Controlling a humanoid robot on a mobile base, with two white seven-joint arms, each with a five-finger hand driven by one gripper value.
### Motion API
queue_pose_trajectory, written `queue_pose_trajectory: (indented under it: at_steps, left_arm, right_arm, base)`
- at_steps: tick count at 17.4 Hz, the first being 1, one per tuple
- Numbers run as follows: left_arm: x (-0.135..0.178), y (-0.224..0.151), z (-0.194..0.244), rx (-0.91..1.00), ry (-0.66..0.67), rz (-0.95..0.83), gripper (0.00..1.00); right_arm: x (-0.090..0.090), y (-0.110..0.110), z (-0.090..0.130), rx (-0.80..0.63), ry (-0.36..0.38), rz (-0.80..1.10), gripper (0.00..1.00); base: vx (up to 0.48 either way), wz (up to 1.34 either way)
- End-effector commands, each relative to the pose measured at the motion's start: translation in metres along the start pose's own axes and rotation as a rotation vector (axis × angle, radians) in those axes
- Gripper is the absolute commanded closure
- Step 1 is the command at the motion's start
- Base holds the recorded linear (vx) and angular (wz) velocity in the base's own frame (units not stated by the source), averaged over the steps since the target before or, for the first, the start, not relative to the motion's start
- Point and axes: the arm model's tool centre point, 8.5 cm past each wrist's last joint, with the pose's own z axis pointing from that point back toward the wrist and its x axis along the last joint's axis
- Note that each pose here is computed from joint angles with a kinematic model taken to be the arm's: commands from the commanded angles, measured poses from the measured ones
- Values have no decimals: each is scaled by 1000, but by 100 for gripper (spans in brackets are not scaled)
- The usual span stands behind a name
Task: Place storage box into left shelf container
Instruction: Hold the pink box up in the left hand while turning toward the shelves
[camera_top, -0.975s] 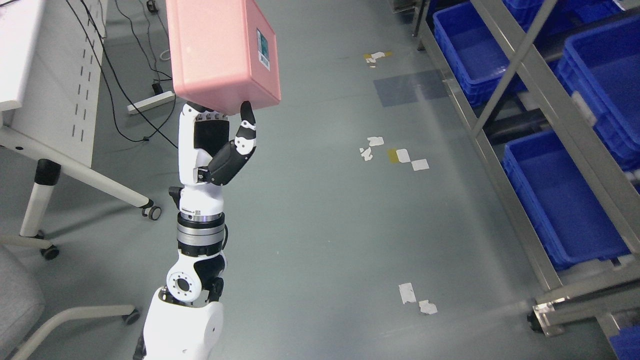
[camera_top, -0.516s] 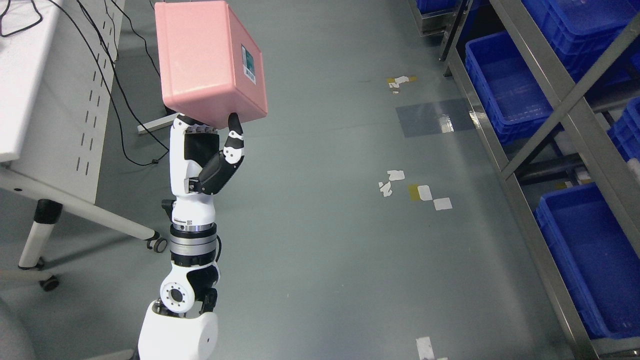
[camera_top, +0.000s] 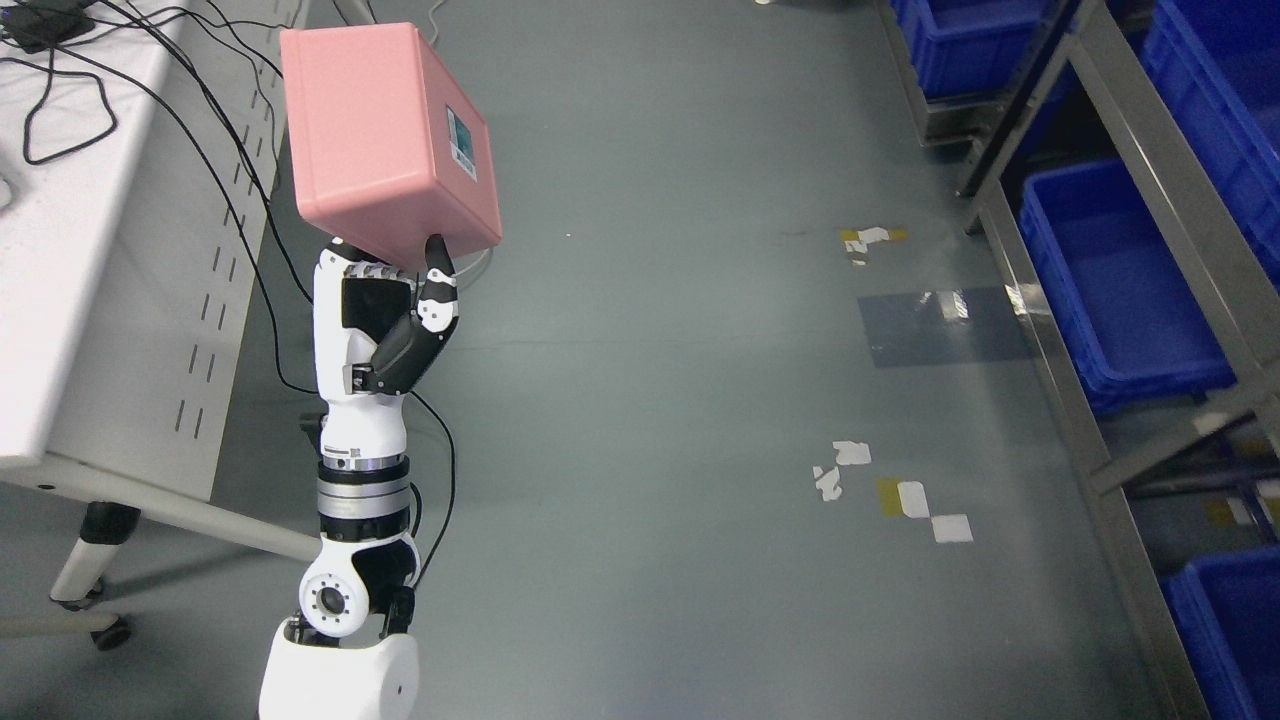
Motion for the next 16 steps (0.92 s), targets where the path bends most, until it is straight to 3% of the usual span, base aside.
queue_pose_trajectory:
  at_steps: [1, 12, 16]
  left_arm:
    - [5, 24, 2, 42, 3, -36, 99]
    - [4, 20, 4, 33, 0, -31, 99]
    - [-9, -10, 20, -24, 57, 30, 98]
  right_arm:
    - [10, -11, -1, -16, -24, -4, 0]
    - [10, -11, -1, -18, -24, -4, 0]
    - [10, -11, -1, -18, -24, -4, 0]
  base:
    - [479, 319]
    - [430, 190]
    - [387, -243]
